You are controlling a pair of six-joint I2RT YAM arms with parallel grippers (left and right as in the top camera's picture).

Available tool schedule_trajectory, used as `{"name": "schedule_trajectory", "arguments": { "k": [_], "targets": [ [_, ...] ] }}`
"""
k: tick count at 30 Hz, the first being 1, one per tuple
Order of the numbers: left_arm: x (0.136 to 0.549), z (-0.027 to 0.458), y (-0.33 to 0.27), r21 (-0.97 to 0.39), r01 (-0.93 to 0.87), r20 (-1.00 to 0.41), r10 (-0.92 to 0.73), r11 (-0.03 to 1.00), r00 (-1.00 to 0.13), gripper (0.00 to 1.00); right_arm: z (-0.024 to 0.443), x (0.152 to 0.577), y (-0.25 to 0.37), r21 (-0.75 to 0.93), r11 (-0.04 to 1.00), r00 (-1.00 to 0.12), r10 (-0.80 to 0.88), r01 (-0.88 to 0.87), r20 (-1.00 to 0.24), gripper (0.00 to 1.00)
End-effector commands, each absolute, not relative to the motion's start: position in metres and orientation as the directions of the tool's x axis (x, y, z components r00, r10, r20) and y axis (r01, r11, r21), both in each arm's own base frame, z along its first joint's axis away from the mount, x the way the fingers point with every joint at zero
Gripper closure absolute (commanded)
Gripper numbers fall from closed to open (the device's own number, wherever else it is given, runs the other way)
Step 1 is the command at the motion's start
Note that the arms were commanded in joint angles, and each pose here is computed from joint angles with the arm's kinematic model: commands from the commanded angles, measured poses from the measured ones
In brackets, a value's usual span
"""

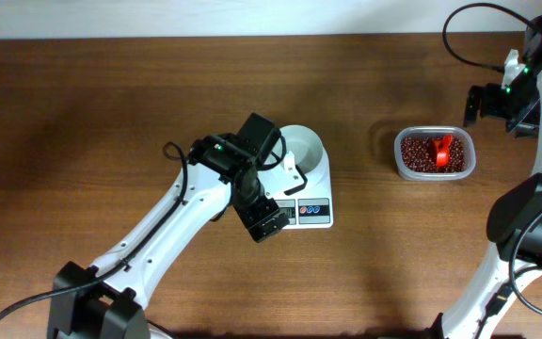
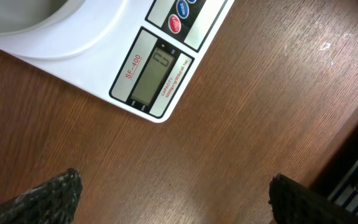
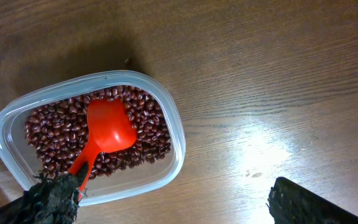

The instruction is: Scoop item into bowl and weigh 50g on scale

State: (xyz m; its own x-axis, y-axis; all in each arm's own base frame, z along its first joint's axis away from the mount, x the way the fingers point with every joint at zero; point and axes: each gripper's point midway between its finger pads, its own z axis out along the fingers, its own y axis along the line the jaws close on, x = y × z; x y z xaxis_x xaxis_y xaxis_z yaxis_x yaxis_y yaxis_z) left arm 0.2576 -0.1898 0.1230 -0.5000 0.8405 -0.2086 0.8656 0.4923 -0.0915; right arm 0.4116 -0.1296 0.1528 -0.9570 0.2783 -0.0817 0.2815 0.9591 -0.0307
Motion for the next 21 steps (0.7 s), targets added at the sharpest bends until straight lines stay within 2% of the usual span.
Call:
{"name": "schedule_trajectory", "arguments": {
  "k": [1,21],
  "targets": [
    [0.2563,0.1182,-0.1894,-0.093,0.871,-0.195,0.849,0.483,-0.492,0.01,0.1562,0.4146,-0.13,-0.04,0.96,-0.958,0.272,0.277,-0.096,0.01],
    [0.2576,0.1176,-0.1875,-0.09,0.868,-0.192,0.847,0.488,-0.496,0.01,0.1562,0.4146,-0.13,-0.04,0.96,-0.958,0.272,0.277,-0.096,0.01]
  ]
}}
